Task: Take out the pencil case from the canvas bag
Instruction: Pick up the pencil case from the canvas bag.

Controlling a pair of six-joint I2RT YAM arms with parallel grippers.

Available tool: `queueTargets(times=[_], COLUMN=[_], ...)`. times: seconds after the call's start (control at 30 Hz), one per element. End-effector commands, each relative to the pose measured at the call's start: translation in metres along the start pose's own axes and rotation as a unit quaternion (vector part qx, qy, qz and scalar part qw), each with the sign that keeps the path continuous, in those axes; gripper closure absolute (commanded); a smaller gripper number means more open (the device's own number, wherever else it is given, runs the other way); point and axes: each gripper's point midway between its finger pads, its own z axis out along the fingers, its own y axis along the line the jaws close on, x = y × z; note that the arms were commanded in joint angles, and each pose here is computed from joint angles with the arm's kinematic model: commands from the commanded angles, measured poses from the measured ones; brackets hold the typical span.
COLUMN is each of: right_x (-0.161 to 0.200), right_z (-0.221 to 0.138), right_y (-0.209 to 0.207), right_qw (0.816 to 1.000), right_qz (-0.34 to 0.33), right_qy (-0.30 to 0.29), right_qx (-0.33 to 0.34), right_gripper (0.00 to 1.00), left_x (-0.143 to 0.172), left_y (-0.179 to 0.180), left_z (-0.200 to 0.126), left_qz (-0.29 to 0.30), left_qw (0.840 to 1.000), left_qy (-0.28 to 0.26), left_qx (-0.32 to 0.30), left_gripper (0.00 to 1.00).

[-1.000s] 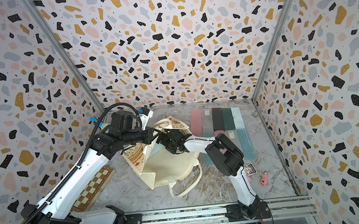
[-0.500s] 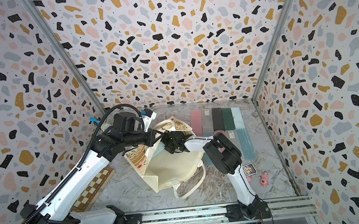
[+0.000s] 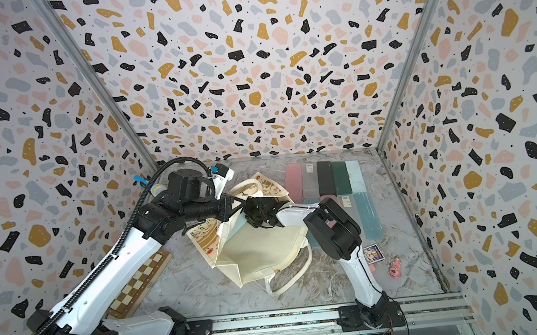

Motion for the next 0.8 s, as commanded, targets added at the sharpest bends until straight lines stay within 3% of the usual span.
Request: queueTargets(times=[0.0,0.17,0.43,0.77], right_x=[-0.015,-0.008,0.023,0.021], right_z=[-0.024,-0.047,-0.083,-0.171], right_y=[0.015,0.045,0.077,0.117], right_qw=[0.998,0.987,0.945,0.903], right_qz=[-0.043,-0.132,-0.286,-0.347], right_qy=[-0.046,-0.088,-0.156,-0.246], right_qx=[0.002,-0.011,-0.021,-0.064], right_gripper=[0.37,0.44,0.48,0.48], left_x=[-0.019,-0.031,-0.063,-0.076], left_y=[-0.019,0.013,0.058,0.096], left_z=[-0.017,-0.018,-0.017,-0.026], left_qz=[0.029,0.022,0.001,-0.027], left_qw=[0.998,0.995,0.976,0.957], left_qy=[-0.042,-0.054,-0.054,-0.055], left_qx=[0.021,-0.076,-0.213,-0.285], left_gripper=[1.0,1.0,1.0,1.0])
